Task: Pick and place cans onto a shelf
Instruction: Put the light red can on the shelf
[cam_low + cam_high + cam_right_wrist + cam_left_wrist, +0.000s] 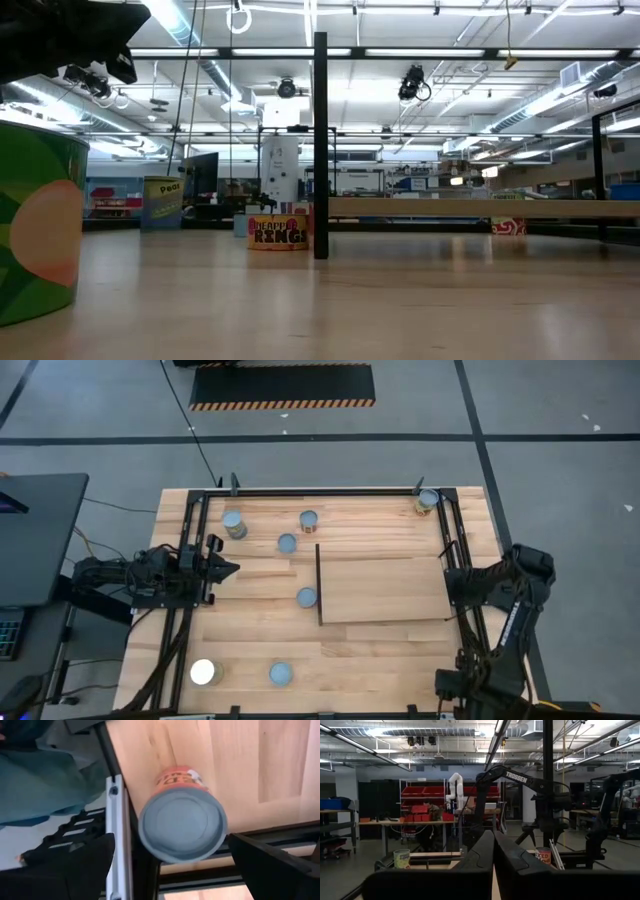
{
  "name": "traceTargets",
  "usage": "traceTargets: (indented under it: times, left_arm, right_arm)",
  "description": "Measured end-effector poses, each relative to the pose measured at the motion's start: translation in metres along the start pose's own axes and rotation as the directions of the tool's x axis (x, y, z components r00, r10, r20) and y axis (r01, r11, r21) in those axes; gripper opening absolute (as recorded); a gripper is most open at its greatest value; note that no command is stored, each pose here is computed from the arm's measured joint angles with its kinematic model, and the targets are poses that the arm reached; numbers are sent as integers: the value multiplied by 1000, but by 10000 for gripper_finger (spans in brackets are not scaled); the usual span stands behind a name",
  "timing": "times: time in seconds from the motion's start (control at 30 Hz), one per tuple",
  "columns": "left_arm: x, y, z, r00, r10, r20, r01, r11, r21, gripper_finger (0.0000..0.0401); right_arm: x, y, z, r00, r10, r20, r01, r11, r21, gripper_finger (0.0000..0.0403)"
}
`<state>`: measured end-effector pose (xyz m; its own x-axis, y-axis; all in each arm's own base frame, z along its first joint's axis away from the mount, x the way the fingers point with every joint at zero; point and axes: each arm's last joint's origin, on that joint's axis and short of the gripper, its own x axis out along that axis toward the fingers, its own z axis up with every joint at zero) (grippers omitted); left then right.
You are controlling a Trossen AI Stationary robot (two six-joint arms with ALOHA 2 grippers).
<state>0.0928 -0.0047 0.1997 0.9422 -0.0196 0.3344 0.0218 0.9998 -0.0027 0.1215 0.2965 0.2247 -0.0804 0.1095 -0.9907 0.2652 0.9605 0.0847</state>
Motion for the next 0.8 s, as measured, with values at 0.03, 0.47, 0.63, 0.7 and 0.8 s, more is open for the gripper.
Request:
traceTargets:
  times: [0.03,0.47,0.63,0.7,0.8]
  left_arm:
    - [0,0,0,1000,0,0,0,1000,0,11]
    - [0,0,0,1000,0,1,0,1000,0,11]
    - [0,0,0,1000,1,1,-1,1000,0,11]
    - [0,0,0,1000,0,1,0,1000,0,11]
    - [0,0,0,1000,0,0,0,1000,0,11]
  right_arm:
    - [2,0,0,1000,-9,1,9,1000,-2,399]
    - [21,3,4,996,-94,5,94,994,-57,396]
    - [29,1,4,995,-103,0,102,990,-97,386]
    - [30,1,5,995,-103,-11,101,985,-138,376]
    - [30,-1,4,993,-114,-21,106,967,-231,353]
